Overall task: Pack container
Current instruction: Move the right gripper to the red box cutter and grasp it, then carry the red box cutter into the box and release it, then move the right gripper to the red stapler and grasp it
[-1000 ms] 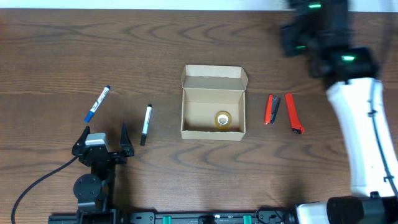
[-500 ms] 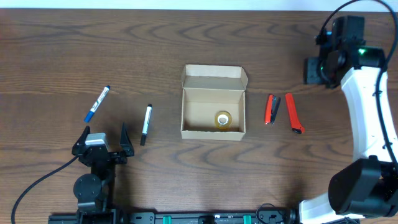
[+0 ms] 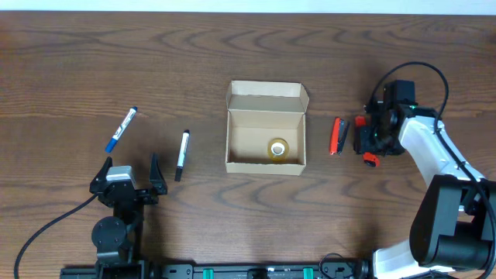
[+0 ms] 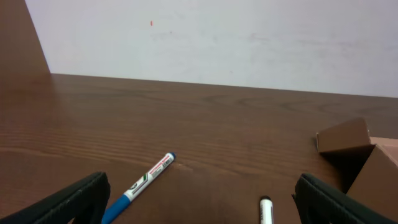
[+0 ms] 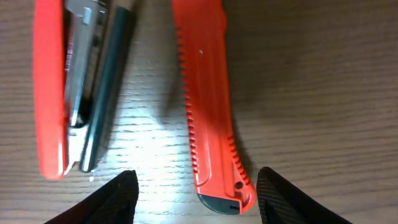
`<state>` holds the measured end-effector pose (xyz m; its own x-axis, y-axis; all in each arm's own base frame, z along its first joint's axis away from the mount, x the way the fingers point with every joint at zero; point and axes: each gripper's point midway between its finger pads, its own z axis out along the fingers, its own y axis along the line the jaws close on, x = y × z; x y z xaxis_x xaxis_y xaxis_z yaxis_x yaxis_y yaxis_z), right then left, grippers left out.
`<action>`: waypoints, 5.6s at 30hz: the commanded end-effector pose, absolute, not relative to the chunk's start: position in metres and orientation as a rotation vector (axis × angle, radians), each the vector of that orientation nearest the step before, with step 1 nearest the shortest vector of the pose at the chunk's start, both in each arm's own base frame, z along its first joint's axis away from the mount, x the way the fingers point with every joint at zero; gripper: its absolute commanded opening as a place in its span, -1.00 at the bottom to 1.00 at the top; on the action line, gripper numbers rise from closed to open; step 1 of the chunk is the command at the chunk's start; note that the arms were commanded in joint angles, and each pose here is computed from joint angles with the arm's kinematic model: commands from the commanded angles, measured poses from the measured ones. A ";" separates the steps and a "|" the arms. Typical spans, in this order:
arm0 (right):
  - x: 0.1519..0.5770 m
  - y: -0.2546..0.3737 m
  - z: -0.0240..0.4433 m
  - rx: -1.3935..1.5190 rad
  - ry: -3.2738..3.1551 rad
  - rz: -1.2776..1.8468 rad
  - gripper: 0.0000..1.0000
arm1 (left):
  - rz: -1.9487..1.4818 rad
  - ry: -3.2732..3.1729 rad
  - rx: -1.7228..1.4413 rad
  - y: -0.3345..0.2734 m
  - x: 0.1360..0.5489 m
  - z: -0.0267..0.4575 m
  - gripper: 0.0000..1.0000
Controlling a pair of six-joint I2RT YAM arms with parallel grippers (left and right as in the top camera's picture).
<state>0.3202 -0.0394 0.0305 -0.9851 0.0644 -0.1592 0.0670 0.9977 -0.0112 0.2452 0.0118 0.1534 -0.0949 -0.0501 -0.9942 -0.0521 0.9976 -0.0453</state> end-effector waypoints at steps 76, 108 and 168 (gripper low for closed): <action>0.429 0.063 0.231 -0.532 2.390 0.454 -0.97 | -0.029 1.703 -0.069 0.007 0.245 0.142 0.91; 0.352 0.225 0.070 -1.942 2.266 0.204 -0.97 | -0.028 1.704 -0.069 0.007 0.245 0.142 0.91; 0.369 0.022 0.102 0.771 2.704 0.066 0.30 | -0.028 1.719 -0.070 0.007 0.244 0.138 0.91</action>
